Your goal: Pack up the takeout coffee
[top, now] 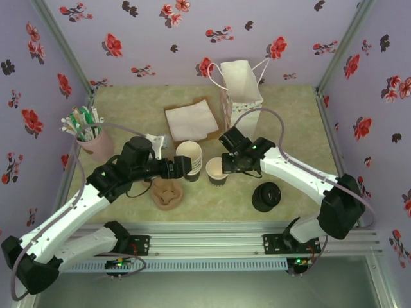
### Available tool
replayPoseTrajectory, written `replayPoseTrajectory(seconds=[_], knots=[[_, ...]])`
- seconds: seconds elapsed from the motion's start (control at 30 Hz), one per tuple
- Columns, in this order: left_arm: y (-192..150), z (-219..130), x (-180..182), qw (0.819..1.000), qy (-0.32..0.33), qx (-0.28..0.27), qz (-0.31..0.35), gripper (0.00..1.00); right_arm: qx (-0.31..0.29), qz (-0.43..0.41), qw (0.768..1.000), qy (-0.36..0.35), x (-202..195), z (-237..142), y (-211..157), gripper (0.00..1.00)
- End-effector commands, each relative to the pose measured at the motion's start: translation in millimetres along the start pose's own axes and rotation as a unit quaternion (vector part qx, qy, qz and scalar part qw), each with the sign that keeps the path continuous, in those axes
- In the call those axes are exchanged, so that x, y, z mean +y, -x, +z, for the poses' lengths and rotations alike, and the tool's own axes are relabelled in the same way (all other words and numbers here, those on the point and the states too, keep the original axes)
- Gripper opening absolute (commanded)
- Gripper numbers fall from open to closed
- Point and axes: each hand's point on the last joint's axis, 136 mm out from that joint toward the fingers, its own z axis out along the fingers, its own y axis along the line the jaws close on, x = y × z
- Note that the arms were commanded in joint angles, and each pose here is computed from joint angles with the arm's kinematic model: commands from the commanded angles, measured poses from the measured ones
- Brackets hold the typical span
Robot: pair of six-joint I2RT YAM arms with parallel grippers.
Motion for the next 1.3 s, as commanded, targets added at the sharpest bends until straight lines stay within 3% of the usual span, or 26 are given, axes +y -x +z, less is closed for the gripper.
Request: replayPoseTrajectory(seconds=[0.0,0.47,0.7,1.0,1.27], knots=[[11.3,-9.1,-11.8,0.999,0.003,-0.024,0.037,0.99,-0.001,0.016,1.000,0.008,1.6,5.2,1.4,0.05],[20.2,-19.5,-36.0,0.996,-0.002,-0.039,0.082,0.99,-0.010,0.037,0.999,0.003,-7.9,-1.9,-6.4,0.31],[33.1,-40.6,-46.5,0.993,-0.007,-0.065,0.102,0.99,-0.055,0.049,0.997,0.007,-19.8,-42.8,-3.8,0.55],[36.9,-39.8,-66.6,0.990,-0.023,-0.060,0.122,0.99,-0.113,0.085,0.990,0.015,-47.2,-98.1,-17.4,0.97],[32.0,-18.9,-103.0,0.985,-0.038,-0.025,0.166,0.99,-0.183,0.156,0.969,-0.056,-112.0,-146.6,-40.9,0.99]])
